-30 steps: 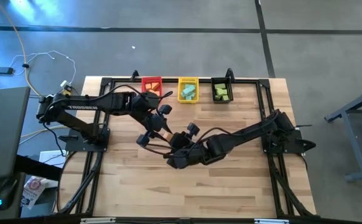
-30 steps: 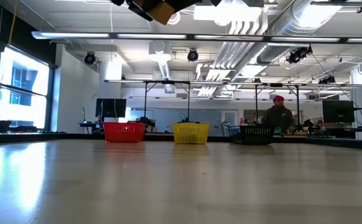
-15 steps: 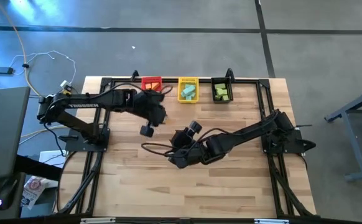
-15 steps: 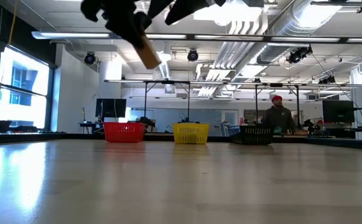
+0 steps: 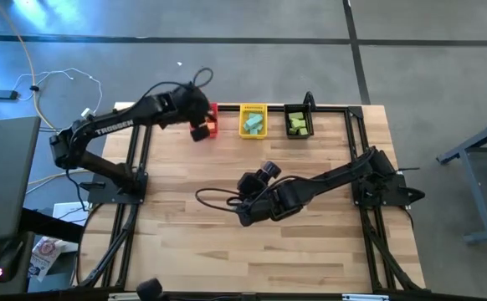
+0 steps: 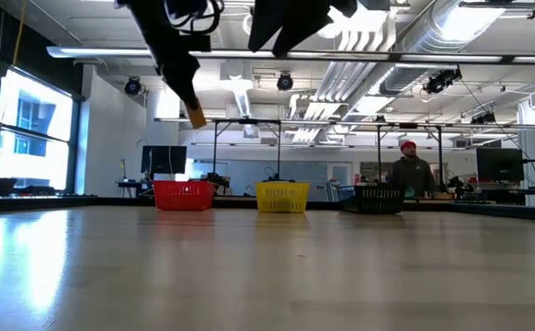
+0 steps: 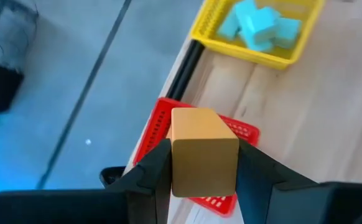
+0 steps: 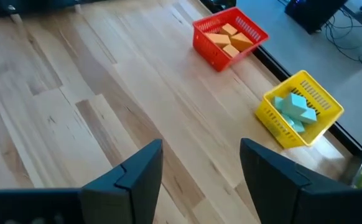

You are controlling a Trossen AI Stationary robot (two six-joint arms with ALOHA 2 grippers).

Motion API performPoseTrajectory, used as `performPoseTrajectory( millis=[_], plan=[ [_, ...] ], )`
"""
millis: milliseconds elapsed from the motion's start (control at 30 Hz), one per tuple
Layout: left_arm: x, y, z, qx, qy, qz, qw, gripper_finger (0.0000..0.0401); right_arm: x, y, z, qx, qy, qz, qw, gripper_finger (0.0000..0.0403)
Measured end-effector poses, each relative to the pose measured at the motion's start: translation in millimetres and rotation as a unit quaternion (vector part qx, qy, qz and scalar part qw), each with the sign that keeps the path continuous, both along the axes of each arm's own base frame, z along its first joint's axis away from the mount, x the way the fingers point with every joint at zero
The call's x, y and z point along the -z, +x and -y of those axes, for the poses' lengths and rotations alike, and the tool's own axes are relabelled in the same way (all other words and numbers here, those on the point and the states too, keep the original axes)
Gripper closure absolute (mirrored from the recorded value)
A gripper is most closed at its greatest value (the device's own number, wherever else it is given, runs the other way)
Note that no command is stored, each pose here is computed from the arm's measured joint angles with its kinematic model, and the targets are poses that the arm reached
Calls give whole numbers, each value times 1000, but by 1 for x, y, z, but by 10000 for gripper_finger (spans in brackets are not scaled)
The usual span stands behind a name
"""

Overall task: Sort & place blocks by color
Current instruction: Put the orange block into the red bin, then return to Home Position

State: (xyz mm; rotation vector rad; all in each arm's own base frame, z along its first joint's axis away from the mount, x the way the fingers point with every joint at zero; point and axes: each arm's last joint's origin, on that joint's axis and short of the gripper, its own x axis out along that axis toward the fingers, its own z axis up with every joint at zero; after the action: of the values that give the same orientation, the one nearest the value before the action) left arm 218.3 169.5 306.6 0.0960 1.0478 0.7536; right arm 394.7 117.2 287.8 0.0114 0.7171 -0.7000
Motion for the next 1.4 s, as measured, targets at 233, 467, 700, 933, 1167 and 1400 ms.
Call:
performPoseTrajectory(
  millis=[233, 467, 700, 933, 1167, 1400],
  plan=[
    [20, -1, -40, -52, -28, 26, 998, 291, 0, -1, 0, 1, -1, -3, 1000, 203],
    [58, -3, -70, -114, -74, -6, 991, 290, 0, -1, 0, 0, -2, -5, 1000, 203],
    [77, -2, -77, -116, -134, -7, 984, 281, 1, -2, 1, 0, -4, -10, 1000, 203],
    [78, -1, -74, -138, -160, 21, 977, 237, 1, -2, 1, 7, 3, -4, 1000, 203],
    [76, -1, -74, -122, -154, 15, 980, 223, 2, -3, 1, 23, 23, 5, 999, 203],
    [43, -4, -61, -69, -133, 87, 985, 223, 2, -2, 2, 29, 28, 9, 999, 203]
  ],
)
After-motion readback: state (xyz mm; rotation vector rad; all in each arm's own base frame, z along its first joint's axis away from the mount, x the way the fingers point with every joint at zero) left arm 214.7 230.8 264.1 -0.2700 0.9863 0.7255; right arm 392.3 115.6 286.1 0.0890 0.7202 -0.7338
